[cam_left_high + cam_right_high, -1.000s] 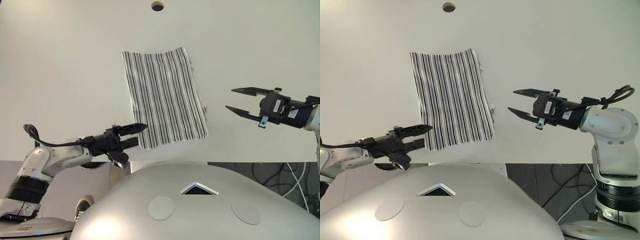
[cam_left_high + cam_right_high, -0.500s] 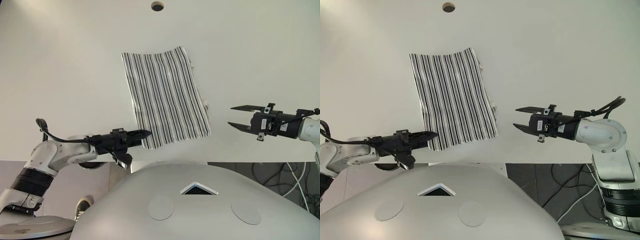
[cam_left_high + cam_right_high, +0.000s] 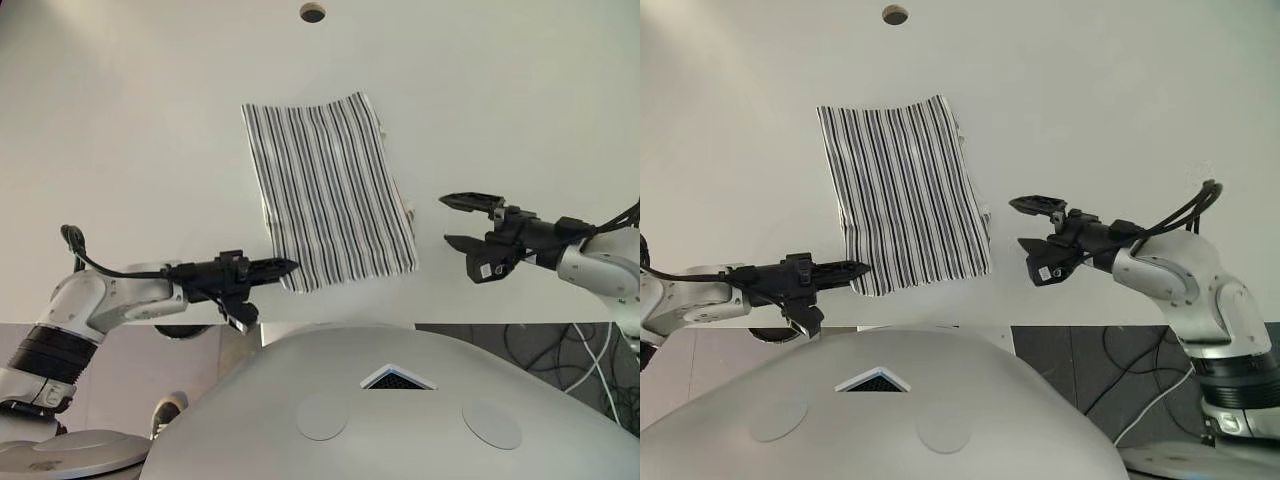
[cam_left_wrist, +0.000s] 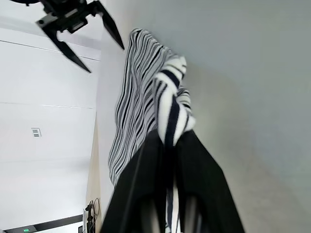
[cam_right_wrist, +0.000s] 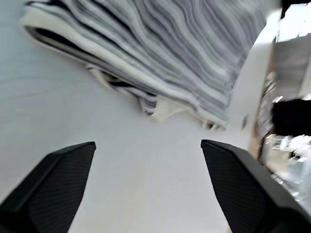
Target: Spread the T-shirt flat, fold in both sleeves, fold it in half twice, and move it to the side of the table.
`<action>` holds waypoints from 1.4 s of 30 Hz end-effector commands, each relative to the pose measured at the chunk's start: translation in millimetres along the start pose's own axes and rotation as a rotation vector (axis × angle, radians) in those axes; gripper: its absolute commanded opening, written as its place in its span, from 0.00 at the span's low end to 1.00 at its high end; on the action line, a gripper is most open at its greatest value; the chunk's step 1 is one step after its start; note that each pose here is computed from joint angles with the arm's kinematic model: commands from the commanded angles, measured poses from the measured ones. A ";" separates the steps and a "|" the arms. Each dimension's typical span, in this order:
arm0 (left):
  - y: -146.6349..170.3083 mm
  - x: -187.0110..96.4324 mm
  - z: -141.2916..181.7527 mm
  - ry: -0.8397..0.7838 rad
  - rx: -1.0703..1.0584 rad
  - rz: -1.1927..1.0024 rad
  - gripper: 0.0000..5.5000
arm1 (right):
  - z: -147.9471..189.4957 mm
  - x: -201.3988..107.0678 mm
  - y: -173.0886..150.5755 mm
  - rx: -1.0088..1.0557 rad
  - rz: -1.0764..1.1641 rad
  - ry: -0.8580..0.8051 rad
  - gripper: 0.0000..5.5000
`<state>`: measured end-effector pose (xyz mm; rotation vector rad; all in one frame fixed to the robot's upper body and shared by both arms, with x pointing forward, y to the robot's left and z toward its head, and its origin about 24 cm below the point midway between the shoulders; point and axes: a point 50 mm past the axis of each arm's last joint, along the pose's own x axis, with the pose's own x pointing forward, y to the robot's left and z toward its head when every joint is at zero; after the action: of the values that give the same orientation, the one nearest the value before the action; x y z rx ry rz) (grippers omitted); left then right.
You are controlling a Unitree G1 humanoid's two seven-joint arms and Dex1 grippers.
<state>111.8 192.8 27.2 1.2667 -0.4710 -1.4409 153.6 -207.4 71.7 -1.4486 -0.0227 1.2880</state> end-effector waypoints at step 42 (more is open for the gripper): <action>-33.2 -6.9 -5.0 0.054 0.032 -0.228 0.02 | 17.1 71.2 44.7 0.037 0.222 -0.326 0.32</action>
<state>115.5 200.0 27.7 1.3626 -0.5130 -1.4810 162.9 -153.1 25.3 -1.1865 -0.2956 1.5491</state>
